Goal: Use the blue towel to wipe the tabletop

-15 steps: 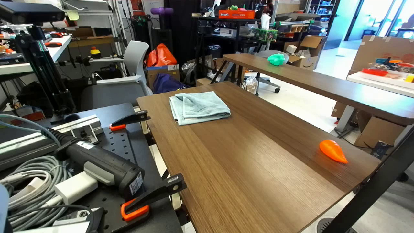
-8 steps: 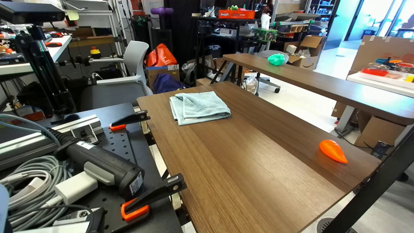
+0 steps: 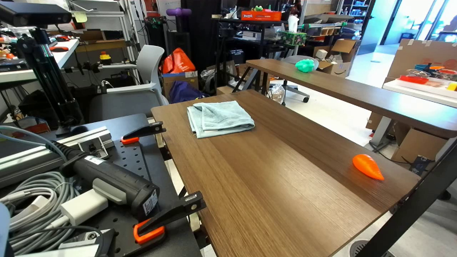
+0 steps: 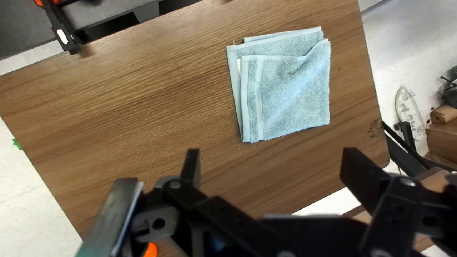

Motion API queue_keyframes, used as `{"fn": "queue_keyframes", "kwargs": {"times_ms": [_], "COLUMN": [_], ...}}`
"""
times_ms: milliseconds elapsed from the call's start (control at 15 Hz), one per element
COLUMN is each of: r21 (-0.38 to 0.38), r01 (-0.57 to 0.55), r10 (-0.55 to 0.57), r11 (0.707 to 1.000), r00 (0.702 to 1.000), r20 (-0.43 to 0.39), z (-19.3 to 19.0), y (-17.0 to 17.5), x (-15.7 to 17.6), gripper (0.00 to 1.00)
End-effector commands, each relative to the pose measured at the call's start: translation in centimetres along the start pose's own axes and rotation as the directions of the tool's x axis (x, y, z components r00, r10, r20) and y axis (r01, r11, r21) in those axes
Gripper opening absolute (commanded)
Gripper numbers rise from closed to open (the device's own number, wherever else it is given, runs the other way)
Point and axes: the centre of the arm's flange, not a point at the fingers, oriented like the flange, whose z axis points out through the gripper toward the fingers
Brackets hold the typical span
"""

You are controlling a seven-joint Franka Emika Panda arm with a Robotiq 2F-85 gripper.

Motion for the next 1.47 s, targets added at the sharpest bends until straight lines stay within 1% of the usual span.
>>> {"fn": "queue_keyframes", "kwargs": {"times_ms": [0, 133, 200, 267, 333, 400, 467, 600, 667, 800, 933, 1000, 1067, 1133, 1267, 1333, 1400], "r21": [0.0, 0.0, 0.012, 0.002, -0.016, -0.036, -0.058, -0.098, -0.13, -0.166, -0.192, -0.167, -0.175, -0.178, -0.185, -0.173, -0.165], "r01": [0.0, 0.0, 0.058, 0.091, 0.149, 0.222, 0.269, 0.367, 0.405, 0.487, 0.551, 0.487, 0.508, 0.519, 0.525, 0.535, 0.536], "r10": [0.0, 0.0, -0.058, -0.091, -0.149, -0.221, -0.269, -0.364, -0.404, -0.488, -0.56, -0.485, -0.509, -0.521, -0.529, -0.539, -0.539], "r11": [1.0, 1.0, 0.998, 0.996, 0.989, 0.974, 0.961, 0.925, 0.905, 0.857, 0.812, 0.857, 0.843, 0.836, 0.83, 0.827, 0.828], "r00": [1.0, 1.0, 0.998, 0.996, 0.989, 0.975, 0.963, 0.93, 0.914, 0.872, 0.829, 0.873, 0.86, 0.853, 0.848, 0.842, 0.842], "r20": [0.0, 0.0, -0.013, -0.023, 0.006, 0.033, 0.013, 0.04, 0.036, 0.041, 0.01, 0.054, 0.041, 0.035, 0.036, 0.024, 0.027], "z": [0.0, 0.0, 1.3, 2.5, 4.6, 6.7, 8.8, 12.5, 14.1, 15.8, 16.3, 16.4, 16.3, 16.1, 16.1, 16.1, 16.1], "y": [0.0, 0.0, 1.6, 2.8, 4.2, 5.2, 6.1, 7.2, 7.2, 6.5, 6.4, 6.3, 5.9, 5.6, 5.5, 5.1, 4.4], "x": [0.0, 0.0, -1.6, -2.8, -4.2, -5.5, -6.6, -9.1, -10.2, -11.4, -12.4, -10.7, -10.6, -10.5, -9.7, -9.0, -8.3], "gripper": [1.0, 1.0, 1.0, 1.0, 1.0, 1.0, 1.0, 1.0, 1.0, 1.0, 1.0, 1.0, 1.0, 1.0, 1.0, 1.0, 1.0]}}
